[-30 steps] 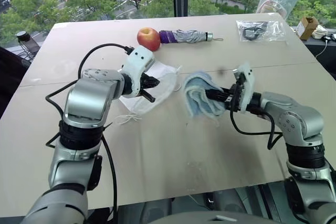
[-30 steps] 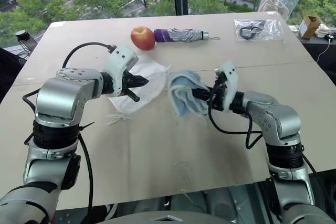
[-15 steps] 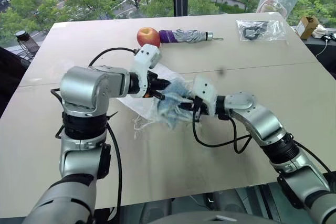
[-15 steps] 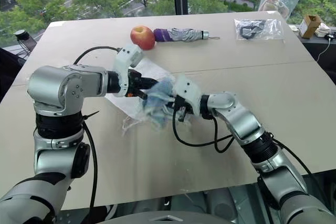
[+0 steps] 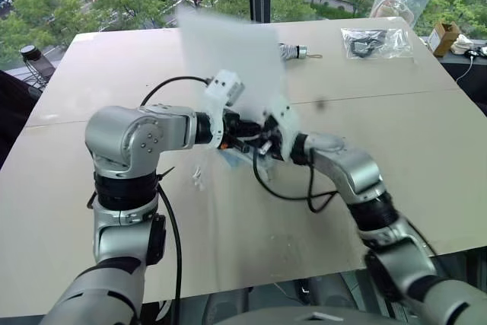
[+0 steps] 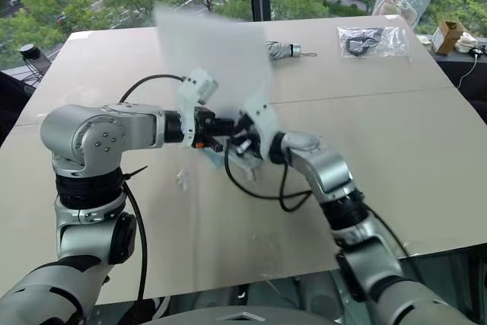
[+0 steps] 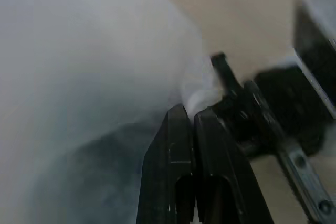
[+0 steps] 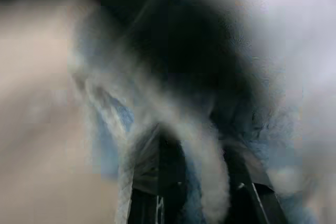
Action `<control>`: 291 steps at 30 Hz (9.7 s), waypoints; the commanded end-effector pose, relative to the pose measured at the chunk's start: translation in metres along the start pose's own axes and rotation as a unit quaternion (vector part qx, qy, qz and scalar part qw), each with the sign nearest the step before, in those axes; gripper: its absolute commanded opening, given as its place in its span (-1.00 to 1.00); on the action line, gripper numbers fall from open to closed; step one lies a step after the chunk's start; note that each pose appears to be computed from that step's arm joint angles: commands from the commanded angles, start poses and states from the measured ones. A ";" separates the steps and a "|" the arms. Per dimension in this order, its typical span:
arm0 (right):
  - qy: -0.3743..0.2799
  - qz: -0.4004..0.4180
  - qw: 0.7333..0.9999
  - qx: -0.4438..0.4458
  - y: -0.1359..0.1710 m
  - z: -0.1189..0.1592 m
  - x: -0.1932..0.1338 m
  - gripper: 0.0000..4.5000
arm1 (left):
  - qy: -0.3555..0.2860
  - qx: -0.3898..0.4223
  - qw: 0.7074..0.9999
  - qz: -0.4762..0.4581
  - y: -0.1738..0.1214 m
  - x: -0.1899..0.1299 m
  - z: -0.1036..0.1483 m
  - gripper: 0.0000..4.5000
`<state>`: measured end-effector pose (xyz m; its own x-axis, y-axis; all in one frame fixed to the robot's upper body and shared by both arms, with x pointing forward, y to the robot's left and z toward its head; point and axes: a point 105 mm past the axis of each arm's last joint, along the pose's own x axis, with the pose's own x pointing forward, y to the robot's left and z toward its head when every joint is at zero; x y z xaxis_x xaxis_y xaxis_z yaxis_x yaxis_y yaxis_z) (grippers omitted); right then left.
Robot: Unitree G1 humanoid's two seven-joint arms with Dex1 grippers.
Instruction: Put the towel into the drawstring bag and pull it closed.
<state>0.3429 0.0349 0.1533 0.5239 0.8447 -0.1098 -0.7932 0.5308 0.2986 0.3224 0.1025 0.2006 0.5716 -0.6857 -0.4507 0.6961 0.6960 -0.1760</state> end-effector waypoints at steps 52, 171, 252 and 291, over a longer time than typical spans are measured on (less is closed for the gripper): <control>0.057 -0.083 0.965 -0.242 -0.081 -0.008 -0.104 0.74 | -0.114 0.049 0.992 -0.009 0.018 0.008 0.036 -1.00; -0.433 -0.079 0.895 -0.067 -0.046 0.227 -0.149 -1.00 | -0.426 0.083 0.878 0.201 0.081 -0.097 0.103 -0.94; -0.412 -0.092 0.902 -0.089 -0.038 0.216 -0.144 -1.00 | -0.281 0.217 0.911 0.209 0.105 0.061 0.083 -0.42; -0.369 -0.050 0.921 -0.112 -0.006 0.188 -0.146 -1.00 | -0.206 0.146 0.955 0.154 0.055 0.139 0.071 -0.20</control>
<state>0.3419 -0.1042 0.3329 0.6382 0.5602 0.5282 -0.7197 0.6778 0.1507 0.4689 0.0368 0.1718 0.8466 -0.5242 -0.0917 0.5322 0.8331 0.1507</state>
